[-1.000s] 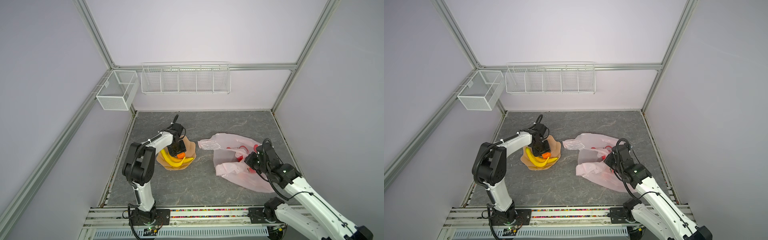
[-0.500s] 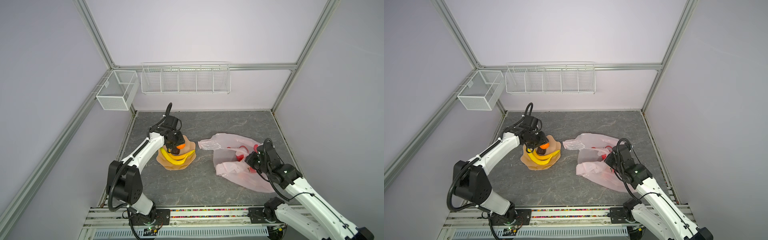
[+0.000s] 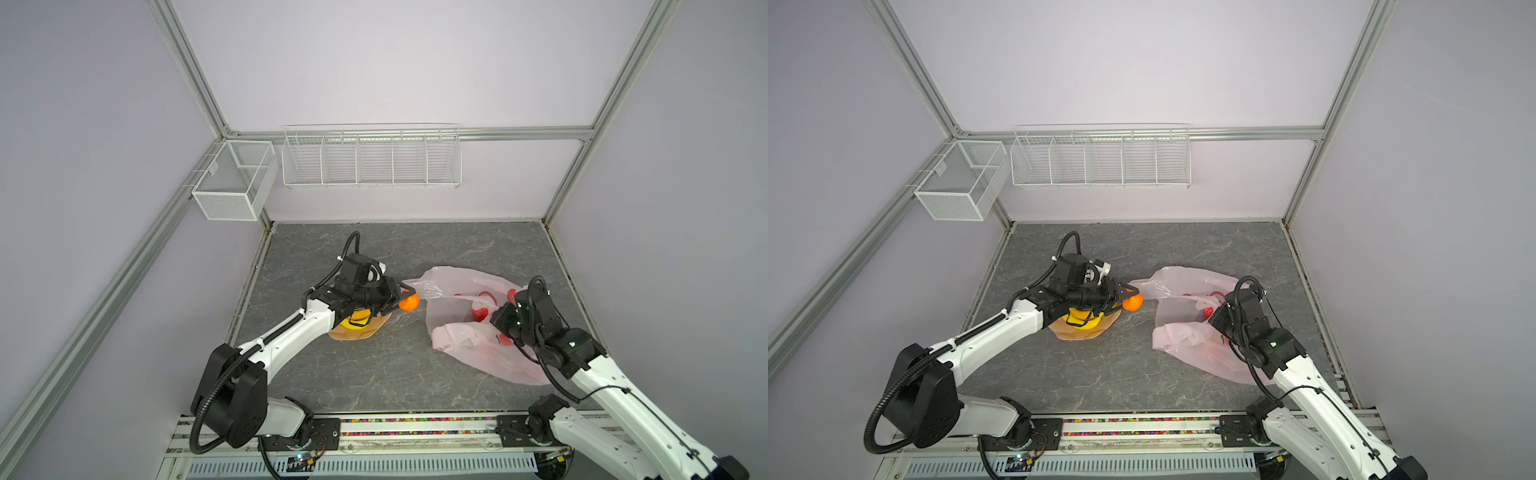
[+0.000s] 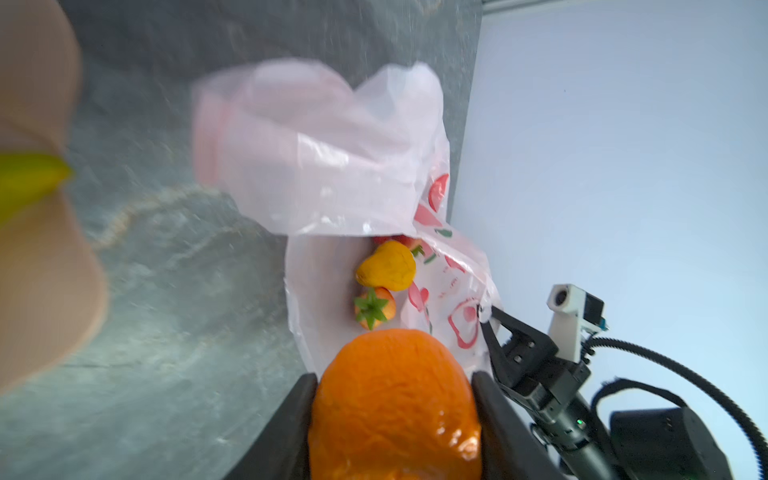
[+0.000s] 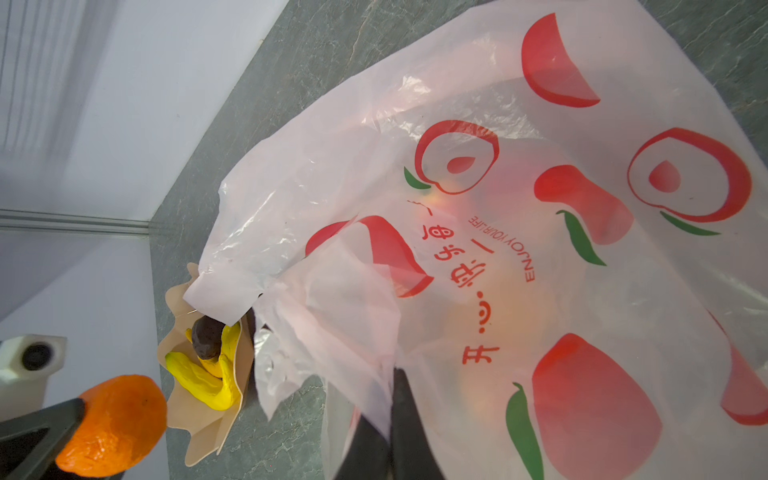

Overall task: Place the fruits into the plastic bag
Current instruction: 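Carry the orange tangerine with the left gripper toward the bag opening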

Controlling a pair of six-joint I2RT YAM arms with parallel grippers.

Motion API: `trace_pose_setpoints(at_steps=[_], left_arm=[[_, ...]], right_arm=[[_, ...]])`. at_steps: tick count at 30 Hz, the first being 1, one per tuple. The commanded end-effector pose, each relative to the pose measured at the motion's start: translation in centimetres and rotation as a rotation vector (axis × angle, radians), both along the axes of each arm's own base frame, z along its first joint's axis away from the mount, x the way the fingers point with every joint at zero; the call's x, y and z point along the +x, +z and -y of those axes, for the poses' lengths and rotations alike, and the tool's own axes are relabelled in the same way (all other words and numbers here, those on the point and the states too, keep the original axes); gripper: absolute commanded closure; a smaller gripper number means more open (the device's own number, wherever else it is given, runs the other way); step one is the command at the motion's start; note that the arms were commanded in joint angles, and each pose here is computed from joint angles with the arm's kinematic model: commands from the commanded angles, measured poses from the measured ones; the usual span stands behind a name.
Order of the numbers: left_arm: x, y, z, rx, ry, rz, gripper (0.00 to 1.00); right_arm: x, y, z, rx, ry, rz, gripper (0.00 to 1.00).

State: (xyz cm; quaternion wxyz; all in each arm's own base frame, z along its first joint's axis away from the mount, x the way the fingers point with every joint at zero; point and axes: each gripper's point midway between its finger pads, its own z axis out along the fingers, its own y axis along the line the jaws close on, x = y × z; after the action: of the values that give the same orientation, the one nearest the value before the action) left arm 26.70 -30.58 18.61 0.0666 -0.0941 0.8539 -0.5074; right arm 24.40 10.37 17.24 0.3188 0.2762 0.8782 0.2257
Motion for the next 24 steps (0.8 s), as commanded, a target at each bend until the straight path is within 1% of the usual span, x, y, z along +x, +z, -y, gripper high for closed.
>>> trace_pose_setpoints(at_steps=[1, 3, 9, 16, 20, 24], left_arm=[[0.6, 1.5, 2.0, -0.159, 0.054, -0.063, 0.83], [0.6, 0.8, 2.6, -0.164, 0.073, -0.082, 0.87], [0.1, -0.9, 5.5, -0.209, 0.094, -0.131, 0.89], [-2.5, -3.6, 8.8, -0.193, 0.072, -0.184, 0.91], [-4.0, -5.0, 10.0, -0.153, 0.054, -0.201, 0.92], [-4.5, -5.9, 10.8, -0.143, 0.055, -0.221, 0.92]], right_arm=[[0.2, 1.2, -0.3, 0.005, 0.018, 0.030, 0.94], [0.2, 1.3, -0.4, 0.008, 0.022, 0.032, 0.94], [0.4, 1.5, -0.6, 0.009, 0.032, 0.038, 0.94], [0.3, 1.7, -0.5, 0.005, 0.034, 0.044, 0.94], [0.2, 1.8, -0.5, 0.007, 0.034, 0.047, 0.94], [0.1, 1.8, -0.4, 0.007, 0.032, 0.049, 0.94]])
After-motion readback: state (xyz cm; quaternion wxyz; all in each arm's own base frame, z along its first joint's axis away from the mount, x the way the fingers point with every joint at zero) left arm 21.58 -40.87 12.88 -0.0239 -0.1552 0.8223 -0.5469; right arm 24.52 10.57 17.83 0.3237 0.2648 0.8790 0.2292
